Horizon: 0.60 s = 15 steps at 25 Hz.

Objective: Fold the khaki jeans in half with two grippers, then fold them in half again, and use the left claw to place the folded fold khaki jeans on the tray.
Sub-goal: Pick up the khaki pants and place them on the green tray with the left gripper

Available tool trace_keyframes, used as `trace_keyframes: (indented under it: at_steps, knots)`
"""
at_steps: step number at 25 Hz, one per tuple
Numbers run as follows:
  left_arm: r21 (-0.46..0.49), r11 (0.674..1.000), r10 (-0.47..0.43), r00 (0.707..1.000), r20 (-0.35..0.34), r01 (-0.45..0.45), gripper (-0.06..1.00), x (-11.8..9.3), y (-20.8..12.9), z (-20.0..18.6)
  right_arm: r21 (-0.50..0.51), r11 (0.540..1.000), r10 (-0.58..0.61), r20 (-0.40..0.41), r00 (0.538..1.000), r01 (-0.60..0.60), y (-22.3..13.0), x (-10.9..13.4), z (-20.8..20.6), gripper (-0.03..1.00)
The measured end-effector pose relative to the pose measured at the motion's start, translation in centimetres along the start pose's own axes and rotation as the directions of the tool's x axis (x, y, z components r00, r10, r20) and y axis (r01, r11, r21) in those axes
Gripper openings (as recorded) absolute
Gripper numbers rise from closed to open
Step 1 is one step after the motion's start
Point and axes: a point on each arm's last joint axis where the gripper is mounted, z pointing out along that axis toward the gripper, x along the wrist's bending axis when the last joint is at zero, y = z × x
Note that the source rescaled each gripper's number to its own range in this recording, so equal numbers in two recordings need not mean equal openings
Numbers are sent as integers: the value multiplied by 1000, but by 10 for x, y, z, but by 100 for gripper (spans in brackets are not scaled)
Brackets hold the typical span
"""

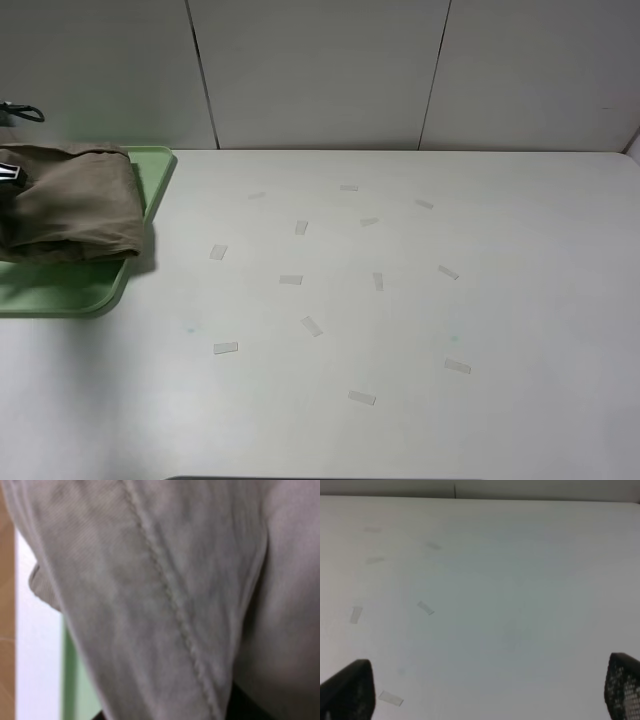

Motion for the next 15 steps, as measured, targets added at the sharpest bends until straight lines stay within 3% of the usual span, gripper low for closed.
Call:
trace_keyframes:
  at_steps: [3, 8, 15]
  knots:
    - [-19, 1000, 17, 1000, -8, -17, 14, 0, 2, 8, 0, 1000, 0, 0, 1000, 0, 0, 0, 0, 100]
    - [30, 999, 38, 999, 1, -38, 14, -3, -4, 31, 0, 1000, 0, 0, 1000, 0, 0, 0, 0, 100]
    - [-6, 989, 150, 987, -55, -151, 14, 1, -1, 38, 0, 1000, 0, 0, 1000, 0, 0, 0, 0, 100]
